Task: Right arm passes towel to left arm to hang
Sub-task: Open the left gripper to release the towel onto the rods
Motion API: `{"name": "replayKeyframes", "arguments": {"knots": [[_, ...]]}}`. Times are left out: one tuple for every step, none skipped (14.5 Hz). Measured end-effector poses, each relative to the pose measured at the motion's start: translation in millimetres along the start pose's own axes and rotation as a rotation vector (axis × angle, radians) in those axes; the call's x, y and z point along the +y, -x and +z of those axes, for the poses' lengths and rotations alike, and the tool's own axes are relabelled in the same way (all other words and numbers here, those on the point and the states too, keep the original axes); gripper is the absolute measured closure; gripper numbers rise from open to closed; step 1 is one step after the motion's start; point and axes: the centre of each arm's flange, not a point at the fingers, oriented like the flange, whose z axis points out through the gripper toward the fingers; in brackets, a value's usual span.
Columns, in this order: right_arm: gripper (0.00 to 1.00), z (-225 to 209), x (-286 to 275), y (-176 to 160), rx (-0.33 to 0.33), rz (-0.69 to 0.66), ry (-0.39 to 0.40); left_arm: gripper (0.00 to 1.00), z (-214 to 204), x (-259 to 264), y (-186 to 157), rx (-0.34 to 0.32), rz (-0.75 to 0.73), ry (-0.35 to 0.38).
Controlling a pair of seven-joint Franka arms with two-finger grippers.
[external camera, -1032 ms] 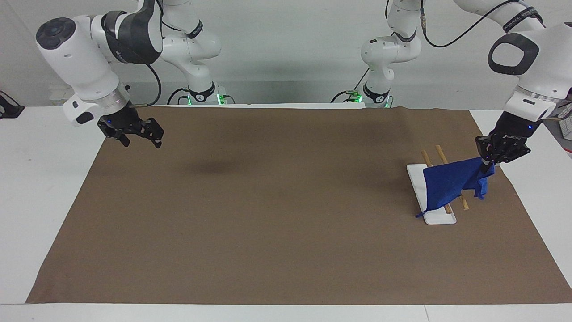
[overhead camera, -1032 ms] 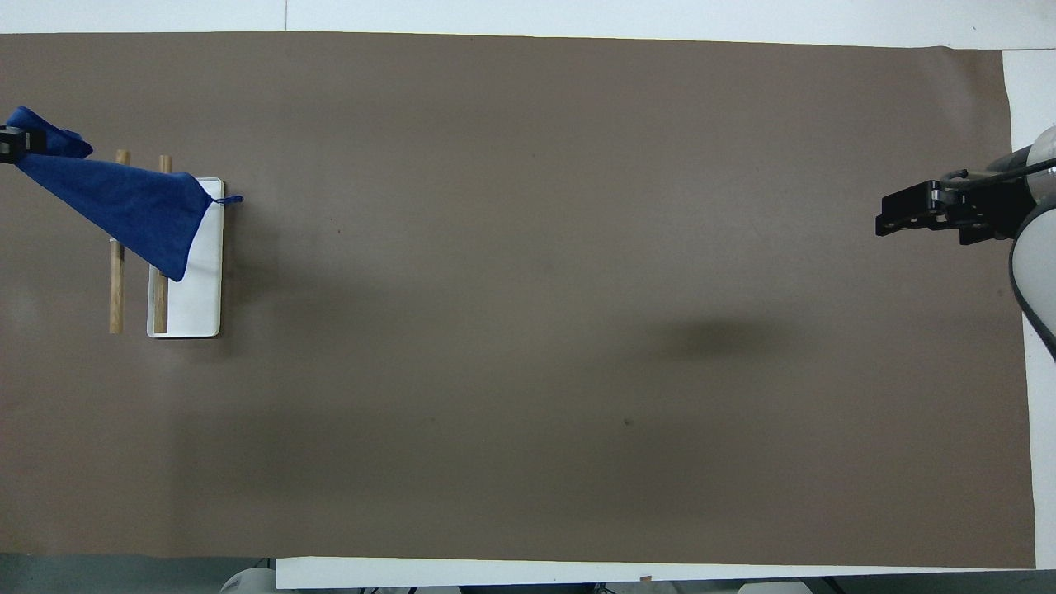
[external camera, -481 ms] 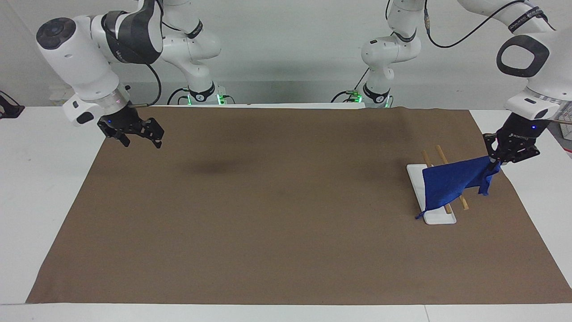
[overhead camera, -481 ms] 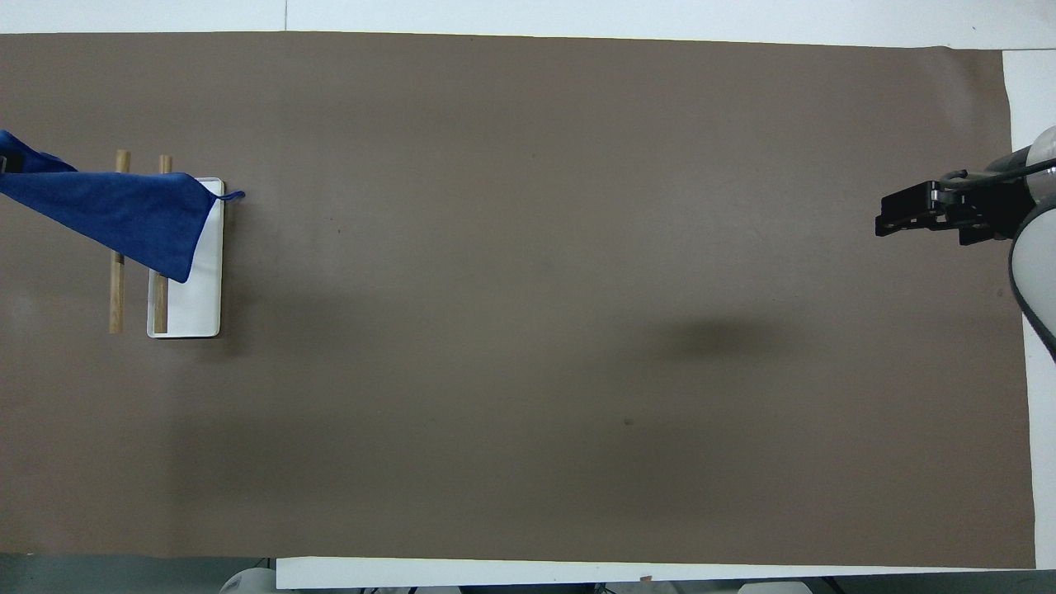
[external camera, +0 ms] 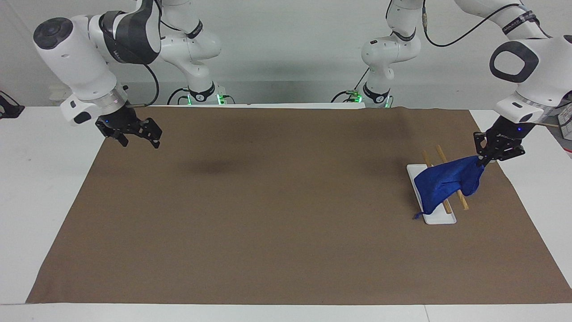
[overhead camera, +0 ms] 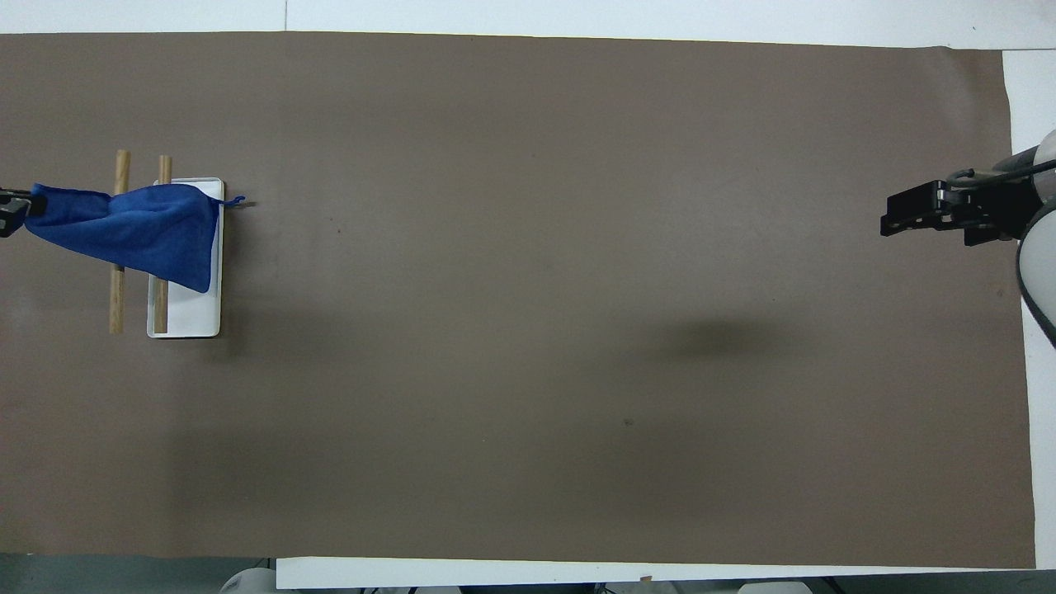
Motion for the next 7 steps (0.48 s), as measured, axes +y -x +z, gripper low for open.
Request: {"name": "replayKeyframes", "arguments": {"knots": [[0.0,0,-1,0,0.0,-0.002,0.0,0.9,0,1,3,-0.001,0.008,0.0],[0.0,0,-2,0,0.0,-0.003,0.0,0.9,1,0,5,0.002,0.012,-0.004],[0.0,0,-2,0,0.0,-0.004,0.0,0.91,1,-1,7,0.005,0.013,-0.009],[0.0,0,-2,0,0.0,-0.004,0.0,0.92,2,-4,10,0.006,0.01,-0.012],[0.0,0,-2,0,0.0,-0.004,0.0,0.92,3,-6,14,0.002,0.005,-0.011],[0.0,0,-2,0,0.0,-0.003,0.0,0.98,5,-11,20,-0.002,-0.002,-0.011],[0.0,0,-2,0,0.0,-0.003,0.0,0.98,7,-15,26,-0.006,-0.01,-0.01]]}}
